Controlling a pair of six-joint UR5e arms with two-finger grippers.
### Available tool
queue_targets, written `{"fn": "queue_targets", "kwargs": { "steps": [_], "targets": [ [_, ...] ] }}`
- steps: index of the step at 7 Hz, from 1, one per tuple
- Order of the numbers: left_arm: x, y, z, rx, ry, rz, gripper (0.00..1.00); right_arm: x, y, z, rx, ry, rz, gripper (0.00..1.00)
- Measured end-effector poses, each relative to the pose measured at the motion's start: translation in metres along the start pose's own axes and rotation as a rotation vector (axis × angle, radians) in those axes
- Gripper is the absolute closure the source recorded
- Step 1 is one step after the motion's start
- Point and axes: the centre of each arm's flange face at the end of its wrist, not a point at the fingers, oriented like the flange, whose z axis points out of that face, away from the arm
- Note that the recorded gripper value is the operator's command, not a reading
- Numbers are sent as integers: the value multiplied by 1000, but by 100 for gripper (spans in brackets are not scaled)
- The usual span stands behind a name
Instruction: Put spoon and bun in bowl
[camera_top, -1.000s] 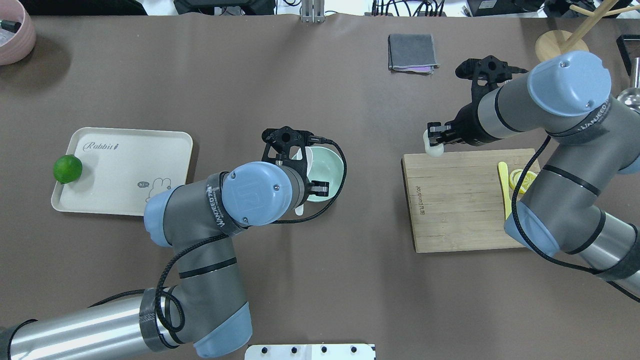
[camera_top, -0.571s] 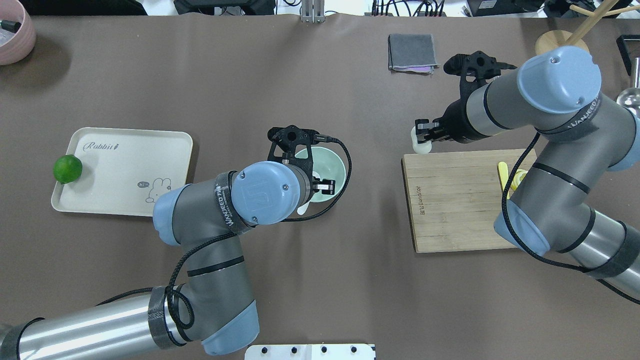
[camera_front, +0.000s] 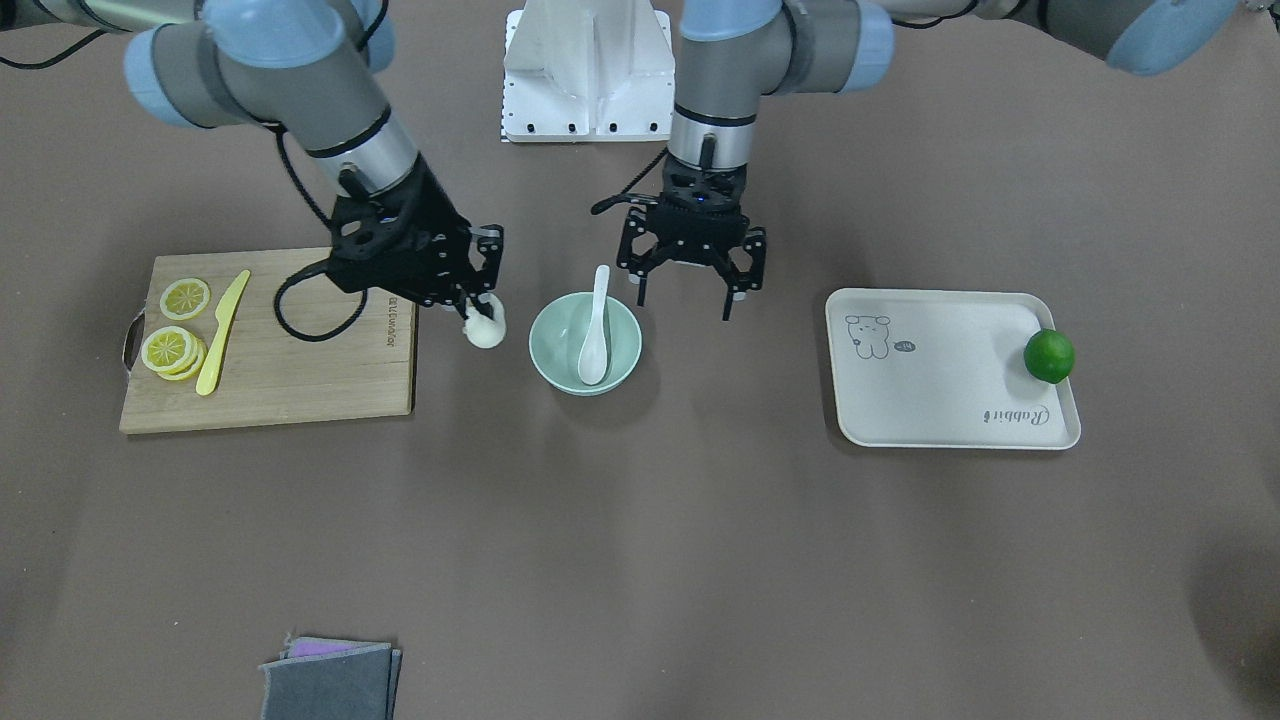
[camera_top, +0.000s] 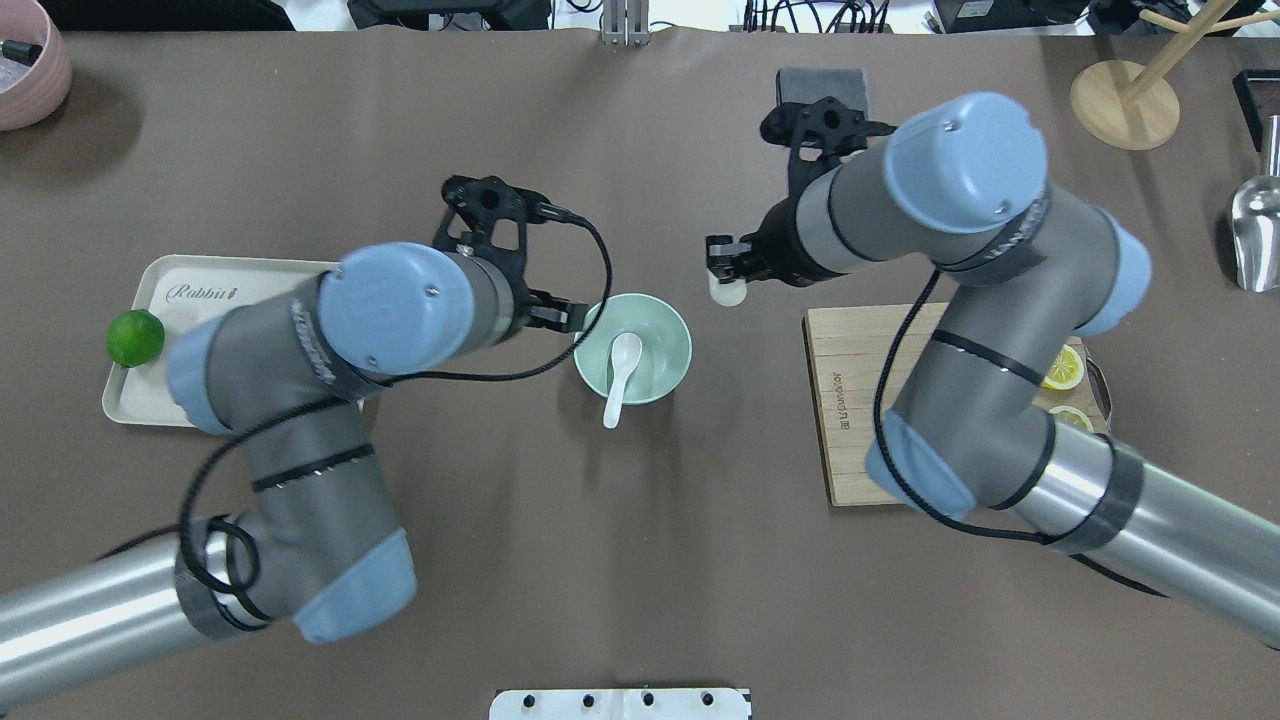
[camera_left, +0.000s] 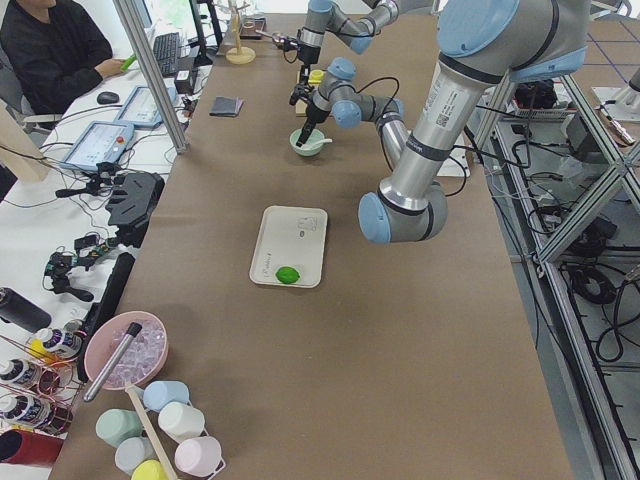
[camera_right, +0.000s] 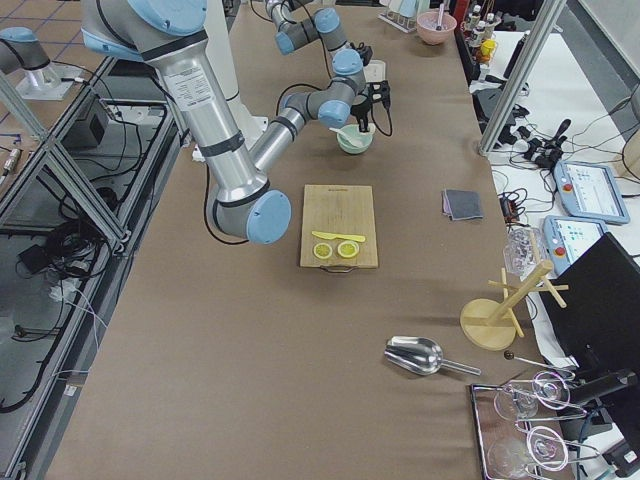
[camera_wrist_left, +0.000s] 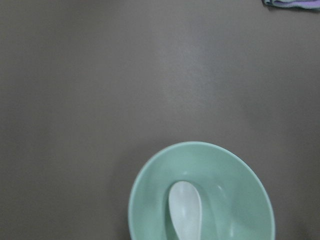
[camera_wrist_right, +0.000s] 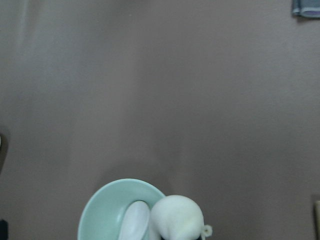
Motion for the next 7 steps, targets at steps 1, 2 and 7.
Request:
{"fn": "queue_targets", "kwargs": {
  "steps": [1,2,7],
  "targets": [
    [-60,-20,-8,-20,-16,49,2,-34,7,24,18,8,7,100],
    [-120,-34,-16,-39,-22,98,2,-52,16,47,30,31,8,100],
    [-204,-43,-6,-37,-42,142,2,-66,39,68,29,48,12,0]
  ]
}}
